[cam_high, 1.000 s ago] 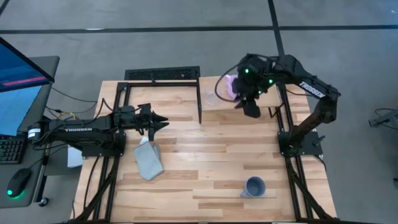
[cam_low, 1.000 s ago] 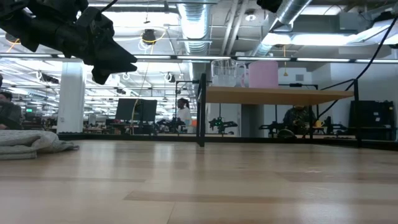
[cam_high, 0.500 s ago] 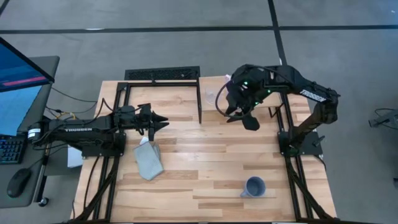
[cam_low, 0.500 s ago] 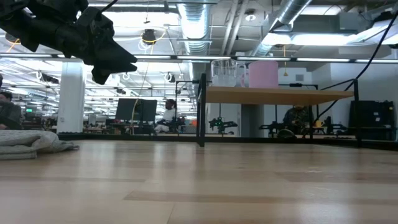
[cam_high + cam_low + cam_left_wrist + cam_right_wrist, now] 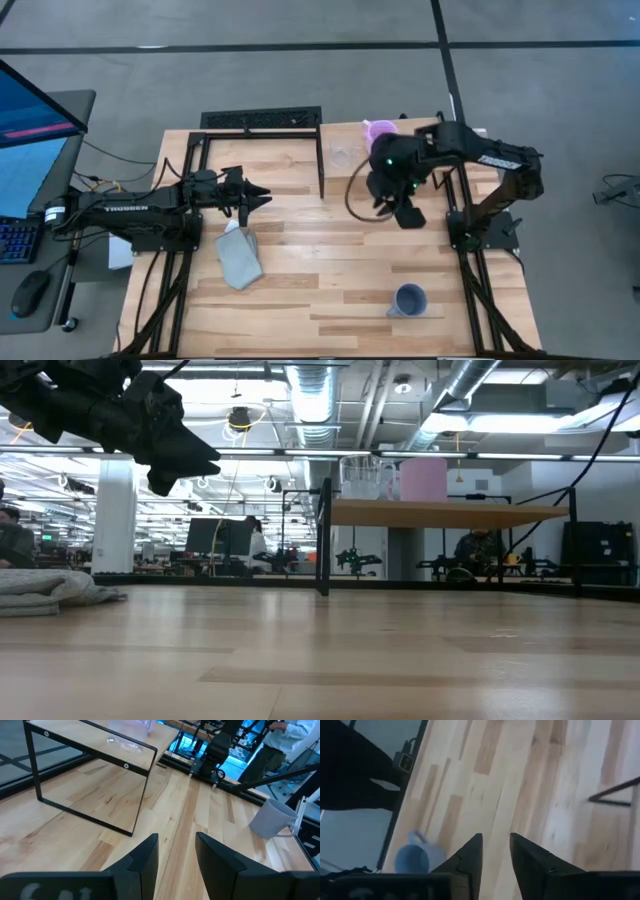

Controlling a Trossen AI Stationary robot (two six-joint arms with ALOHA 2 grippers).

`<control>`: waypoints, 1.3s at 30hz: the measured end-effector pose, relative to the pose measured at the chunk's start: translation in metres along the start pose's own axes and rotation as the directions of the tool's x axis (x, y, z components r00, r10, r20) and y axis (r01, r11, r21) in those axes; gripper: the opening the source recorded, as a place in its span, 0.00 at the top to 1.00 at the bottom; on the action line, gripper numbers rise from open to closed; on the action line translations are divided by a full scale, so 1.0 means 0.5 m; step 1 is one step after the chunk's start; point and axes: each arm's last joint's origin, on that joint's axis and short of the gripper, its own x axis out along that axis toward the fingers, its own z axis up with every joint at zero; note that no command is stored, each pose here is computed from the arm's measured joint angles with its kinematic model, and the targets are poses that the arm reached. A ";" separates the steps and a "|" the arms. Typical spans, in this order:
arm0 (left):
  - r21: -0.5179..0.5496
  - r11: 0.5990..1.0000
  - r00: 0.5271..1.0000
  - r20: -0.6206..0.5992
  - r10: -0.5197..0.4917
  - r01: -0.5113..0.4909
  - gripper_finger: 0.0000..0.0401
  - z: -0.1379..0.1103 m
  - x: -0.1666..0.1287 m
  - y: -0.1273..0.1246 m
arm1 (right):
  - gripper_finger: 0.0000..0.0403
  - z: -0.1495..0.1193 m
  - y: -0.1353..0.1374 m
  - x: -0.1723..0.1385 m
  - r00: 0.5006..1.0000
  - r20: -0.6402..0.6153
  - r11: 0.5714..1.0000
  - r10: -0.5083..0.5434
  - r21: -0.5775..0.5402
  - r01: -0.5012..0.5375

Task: Stack small to large cups/mugs on shelf
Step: Put the blue mug on the shelf

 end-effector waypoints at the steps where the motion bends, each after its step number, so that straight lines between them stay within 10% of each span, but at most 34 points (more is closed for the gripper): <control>1: 0.000 1.000 1.000 0.000 0.000 0.000 0.70 0.000 0.000 0.000 | 0.72 -0.010 0.008 -0.003 1.000 -0.001 1.000 -0.006 0.009 0.006; 11: -0.012 1.000 1.000 -0.001 -0.001 0.001 0.70 0.000 0.000 0.000 | 0.77 -0.166 0.059 -0.012 0.979 0.173 0.975 -0.109 0.209 0.071; 22: -0.012 1.000 1.000 0.000 0.001 -0.001 0.70 0.000 0.000 0.000 | 0.77 -0.269 0.059 0.042 0.928 0.317 0.828 -0.197 0.561 -0.016; 39: -0.025 1.000 1.000 0.002 0.008 -0.008 0.70 0.000 0.000 0.001 | 0.62 -0.220 0.098 0.175 0.995 0.063 0.938 0.076 0.333 -0.093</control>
